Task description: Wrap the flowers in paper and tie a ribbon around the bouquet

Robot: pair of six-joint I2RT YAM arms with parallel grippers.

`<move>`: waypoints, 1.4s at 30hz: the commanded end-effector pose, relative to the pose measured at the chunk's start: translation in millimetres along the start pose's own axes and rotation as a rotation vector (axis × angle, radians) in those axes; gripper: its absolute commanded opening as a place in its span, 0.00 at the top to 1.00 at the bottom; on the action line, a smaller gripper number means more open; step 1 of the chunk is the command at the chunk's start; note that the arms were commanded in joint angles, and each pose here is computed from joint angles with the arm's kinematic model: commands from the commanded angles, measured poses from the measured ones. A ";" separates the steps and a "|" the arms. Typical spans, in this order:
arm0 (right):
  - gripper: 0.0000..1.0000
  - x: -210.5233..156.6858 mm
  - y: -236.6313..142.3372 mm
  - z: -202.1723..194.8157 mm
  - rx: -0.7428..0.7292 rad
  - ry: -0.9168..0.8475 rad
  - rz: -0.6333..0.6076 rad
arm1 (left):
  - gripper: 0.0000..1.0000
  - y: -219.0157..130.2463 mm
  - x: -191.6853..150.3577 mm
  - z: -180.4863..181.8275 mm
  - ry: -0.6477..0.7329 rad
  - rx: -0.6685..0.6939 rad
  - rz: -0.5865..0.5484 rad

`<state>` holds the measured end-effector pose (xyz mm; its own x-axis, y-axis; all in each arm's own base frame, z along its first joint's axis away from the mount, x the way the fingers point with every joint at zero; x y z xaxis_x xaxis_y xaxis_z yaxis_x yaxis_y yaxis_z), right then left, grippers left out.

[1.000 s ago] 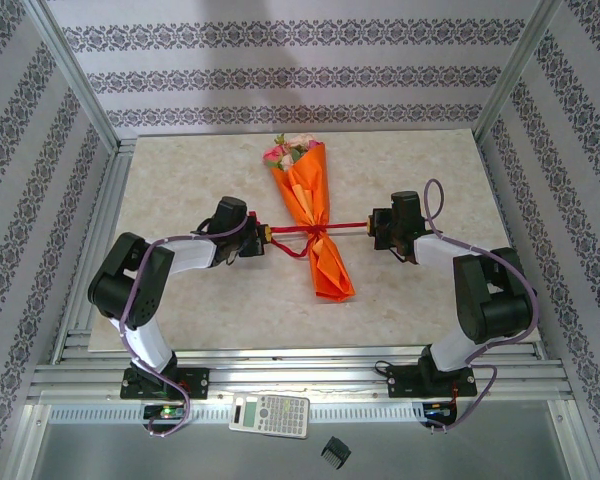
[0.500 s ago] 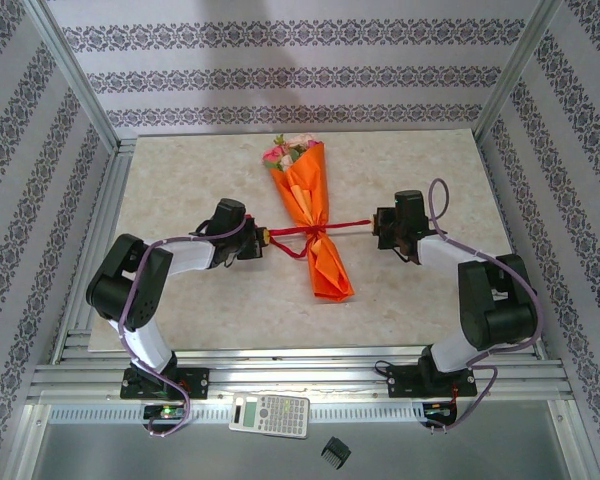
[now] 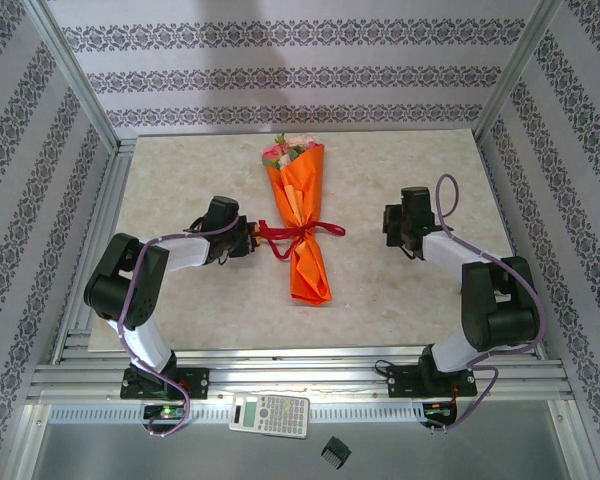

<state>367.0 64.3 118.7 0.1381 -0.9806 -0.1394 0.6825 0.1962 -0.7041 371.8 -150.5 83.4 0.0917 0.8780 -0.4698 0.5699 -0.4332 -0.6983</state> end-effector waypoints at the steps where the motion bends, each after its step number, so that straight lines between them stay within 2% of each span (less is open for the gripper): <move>1: 0.74 -30.3 0.2 0.0 -0.049 -0.019 0.088 | 0.63 -22.7 -12.4 -18.2 0.071 -0.010 -0.017; 4: 0.57 -53.0 -1.8 0.1 -0.089 -0.052 0.151 | 0.46 -45.5 -23.0 -38.2 0.162 -0.028 -0.030; 6: 0.51 -65.1 -4.2 0.2 -0.107 -0.086 0.182 | 0.42 -57.4 -26.5 -51.5 0.230 -0.033 -0.028; 9: 0.48 -74.8 -7.8 -5.8 -0.143 -0.135 0.215 | 0.44 -74.1 -25.6 -65.5 0.335 -0.030 -0.044; 12: 0.45 -70.4 -14.4 -10.3 -0.166 -0.210 0.208 | 0.50 -83.6 -22.5 -69.9 0.443 0.003 -0.032; 15: 0.43 -58.7 -26.6 -1.1 -0.183 -0.377 0.201 | 0.51 -90.4 -22.9 -68.6 0.566 0.060 0.010; 16: 0.40 -52.6 -35.2 4.3 -0.193 -0.452 0.179 | 0.46 -95.5 -26.0 -71.2 0.631 0.062 0.019; 17: 0.37 -46.6 -45.9 10.9 -0.194 -0.536 0.150 | 0.37 -102.0 -27.4 -71.6 0.690 0.077 0.017; 18: 0.33 -41.6 -55.3 16.3 -0.192 -0.605 0.127 | 0.12 -109.5 -28.1 -70.1 0.742 0.096 0.006; 19: 0.08 -35.4 -66.2 21.2 -0.187 -0.670 0.107 | 0.00 -118.6 -28.2 -70.1 0.801 0.101 -0.010; 20: 0.02 -29.0 -76.2 25.8 -0.168 -0.724 0.092 | 0.00 -128.5 -27.5 -69.3 0.853 0.100 -0.030; 24: 0.02 -4.7 -124.6 35.3 -0.064 -0.890 -0.029 | 0.00 -162.5 -18.2 -59.6 0.960 0.053 -0.096; 27: 0.02 11.2 -164.7 25.8 -0.033 -1.001 -0.186 | 0.00 -187.3 -3.7 -44.5 0.972 0.046 -0.176; 29: 0.02 23.2 -186.6 9.9 -0.061 -1.044 -0.315 | 0.00 -207.6 6.7 -33.3 1.002 0.058 -0.280; 31: 0.02 38.6 -196.5 -10.3 -0.143 -1.038 -0.422 | 0.00 -227.3 25.9 -19.4 0.995 0.135 -0.438; 33: 0.02 50.1 -196.6 -28.5 -0.192 -1.105 -0.500 | 0.00 -245.6 49.0 -2.8 0.996 0.241 -0.611; 35: 0.02 52.1 -189.8 -37.9 -0.143 -1.240 -0.550 | 0.00 -260.0 65.3 9.1 1.072 0.312 -0.743; 38: 0.02 60.1 -179.4 -56.6 -0.147 -1.335 -0.654 | 0.00 -264.0 82.1 18.9 1.293 0.361 -0.876; 40: 0.02 57.6 -166.1 -60.9 -0.111 -1.406 -0.655 | 0.00 -258.7 92.8 26.0 1.413 0.385 -0.944; 42: 0.02 57.2 -146.0 -67.5 -0.107 -1.413 -0.617 | 0.01 -243.7 101.3 33.9 1.515 0.352 -0.976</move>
<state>207.1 -21.9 155.7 0.5328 -0.2060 0.8208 0.7733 -0.2754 -0.5711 210.0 21.2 193.8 0.5542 0.3926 0.7340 0.6630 0.3250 -0.6744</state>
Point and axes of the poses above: each hand's point on the last joint's axis, 136 mm out from that joint toward the fingers, its own y axis out along the fingers, its own z axis along the line the jaws close on, x = y × z, the point moved 5 cm from there along -y, back along the fingers, and after that the axes turned 2 degrees about -y, right-handed, at the moved point
